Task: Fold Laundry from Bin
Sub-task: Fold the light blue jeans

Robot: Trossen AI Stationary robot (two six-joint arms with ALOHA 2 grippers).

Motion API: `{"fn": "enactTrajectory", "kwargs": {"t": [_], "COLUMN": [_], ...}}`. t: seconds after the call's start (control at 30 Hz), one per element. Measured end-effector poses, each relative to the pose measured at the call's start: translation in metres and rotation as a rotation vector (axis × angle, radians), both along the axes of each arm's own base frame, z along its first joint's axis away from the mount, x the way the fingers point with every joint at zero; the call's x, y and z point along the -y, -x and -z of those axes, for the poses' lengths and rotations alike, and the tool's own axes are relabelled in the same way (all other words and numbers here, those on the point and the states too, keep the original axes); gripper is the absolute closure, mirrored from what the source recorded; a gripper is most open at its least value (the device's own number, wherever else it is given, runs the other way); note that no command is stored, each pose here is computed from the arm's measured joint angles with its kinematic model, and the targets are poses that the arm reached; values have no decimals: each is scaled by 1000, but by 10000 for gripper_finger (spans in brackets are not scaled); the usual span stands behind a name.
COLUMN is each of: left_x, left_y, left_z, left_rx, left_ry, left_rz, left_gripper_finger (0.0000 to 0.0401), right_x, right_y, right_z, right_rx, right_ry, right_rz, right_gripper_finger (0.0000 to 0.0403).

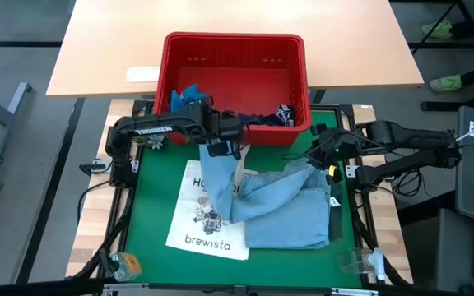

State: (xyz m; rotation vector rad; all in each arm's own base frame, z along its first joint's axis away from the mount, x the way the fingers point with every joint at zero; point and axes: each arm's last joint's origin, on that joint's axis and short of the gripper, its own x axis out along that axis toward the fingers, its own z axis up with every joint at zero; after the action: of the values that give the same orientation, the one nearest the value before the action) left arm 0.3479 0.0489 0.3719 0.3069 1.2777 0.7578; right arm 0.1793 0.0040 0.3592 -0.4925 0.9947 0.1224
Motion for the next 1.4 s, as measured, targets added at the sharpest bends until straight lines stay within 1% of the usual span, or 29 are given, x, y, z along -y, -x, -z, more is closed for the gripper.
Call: {"fn": "enactTrajectory", "kwargs": {"t": [0.13, 0.33, 0.4, 0.47, 0.63, 0.77, 0.83, 0.9, 1.0, 1.1, 1.13, 1.2, 1.33, 1.4], "left_x": [12, 33, 37, 40, 46, 54, 60, 66, 77, 91, 96, 104, 112, 114], "left_y": [2, 12, 24, 36, 71, 95, 104, 111, 123, 132, 134, 139, 152, 159], "left_z": [-23, -67, -77, -84, -109, -123, -128, -131, -131, -119, -111, -92, -52, -34], "left_rx": [87, 233, 268, 290, 467, 580, 611, 635, 640, 610, 585, 529, 428, 387], "left_ry": [-20, -138, -196, -220, -169, -28, 44, 89, 156, 257, 288, 317, 323, 319], "left_rz": [36, 86, 80, 59, 7, 29, 61, 85, 142, 172, 177, 169, 127, 98], "left_gripper_finger": [385, 384, 384, 384, 383, 383, 383, 382, 382, 383, 383, 383, 383, 383], "right_x": [0, 0, 0, 0, 0, -1, -1, 0, 0, -1, -1, -2, -6, -7], "right_y": [0, 0, -1, -2, -4, -6, -6, -6, -4, -1, 0, 0, -7, -13], "right_z": [0, 1, 5, 14, 40, 54, 57, 57, 55, 54, 53, 52, 51, 51], "right_rx": [0, -1, -10, -39, -103, -121, -131, -130, -121, -111, -107, -96, -54, -23], "right_ry": [-1, -8, -8, -6, -3, -3, -2, -3, -3, -21, -35, -72, -181, -199], "right_rz": [-1, -5, -5, -5, -4, -4, -4, -4, -4, -8, -16, -38, -106, -121], "right_gripper_finger": [276, 276, 276, 276, 276, 276, 276, 276, 276, 276, 276, 276, 276, 276]}}
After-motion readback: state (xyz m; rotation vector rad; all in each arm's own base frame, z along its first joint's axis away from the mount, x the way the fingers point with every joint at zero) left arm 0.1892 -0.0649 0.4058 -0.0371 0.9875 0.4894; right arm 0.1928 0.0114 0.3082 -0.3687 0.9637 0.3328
